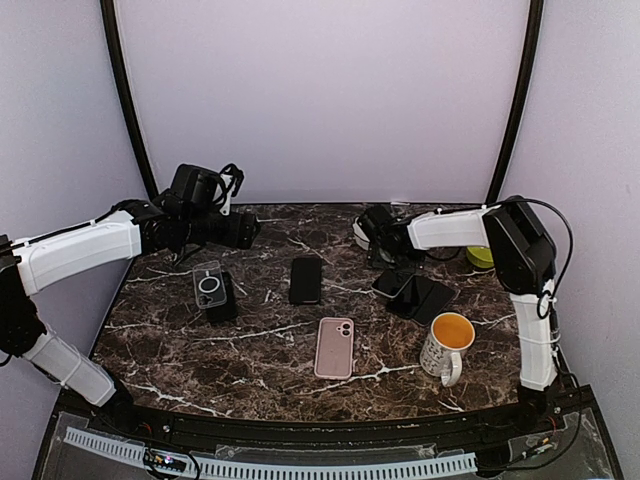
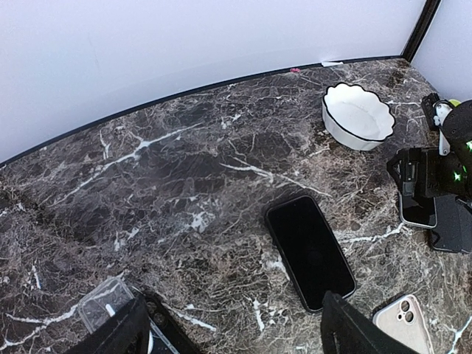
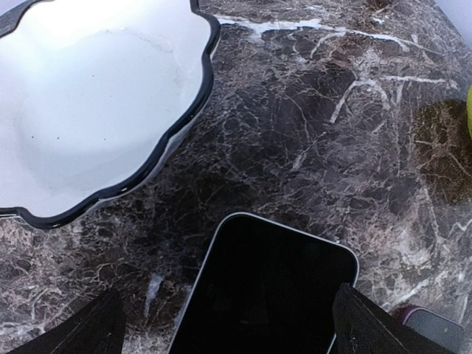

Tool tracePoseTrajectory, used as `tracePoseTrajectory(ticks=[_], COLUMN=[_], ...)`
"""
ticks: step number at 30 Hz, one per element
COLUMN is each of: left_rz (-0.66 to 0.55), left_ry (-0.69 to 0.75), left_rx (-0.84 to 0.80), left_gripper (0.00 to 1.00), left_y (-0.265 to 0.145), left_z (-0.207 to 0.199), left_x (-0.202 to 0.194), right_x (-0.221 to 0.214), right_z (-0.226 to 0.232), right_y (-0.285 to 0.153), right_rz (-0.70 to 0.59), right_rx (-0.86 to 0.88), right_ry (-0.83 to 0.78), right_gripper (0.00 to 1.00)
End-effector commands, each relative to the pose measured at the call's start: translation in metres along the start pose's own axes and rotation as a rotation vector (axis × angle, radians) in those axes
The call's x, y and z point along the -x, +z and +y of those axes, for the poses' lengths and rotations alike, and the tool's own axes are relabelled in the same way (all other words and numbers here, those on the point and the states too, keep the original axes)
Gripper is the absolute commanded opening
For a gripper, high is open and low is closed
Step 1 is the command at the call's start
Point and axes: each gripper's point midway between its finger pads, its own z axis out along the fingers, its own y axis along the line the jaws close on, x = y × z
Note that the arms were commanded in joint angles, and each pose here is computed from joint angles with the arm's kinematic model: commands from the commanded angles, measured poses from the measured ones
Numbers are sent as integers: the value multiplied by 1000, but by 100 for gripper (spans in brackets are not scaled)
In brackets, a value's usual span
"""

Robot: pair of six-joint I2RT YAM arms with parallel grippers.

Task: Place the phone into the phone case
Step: Move the phone to the center of the board.

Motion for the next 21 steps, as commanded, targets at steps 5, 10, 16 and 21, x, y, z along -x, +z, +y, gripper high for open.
tracePoseTrajectory(ticks=[5,10,16,21], left_rz=[-16,-10,-7,-12], left_ry=[13,11,12,16], left_rx=[5,-10,-11,-1], left_gripper=[82,82,82,82], left_y=[-4,-3,-2,-3], left_z=[3,1,0,2], left_x=[2,1,0,1], right_x=[15,-1,-20,-41], right_z=[-10,-12,-1,-2], right_y=[-20,-5,8,16], right_rz=[-55,-20,49,114], right_rx=[-101,-121,-79,-64], right_ry=[-125,-142,-155,-182], right_gripper=[99,98,99,98])
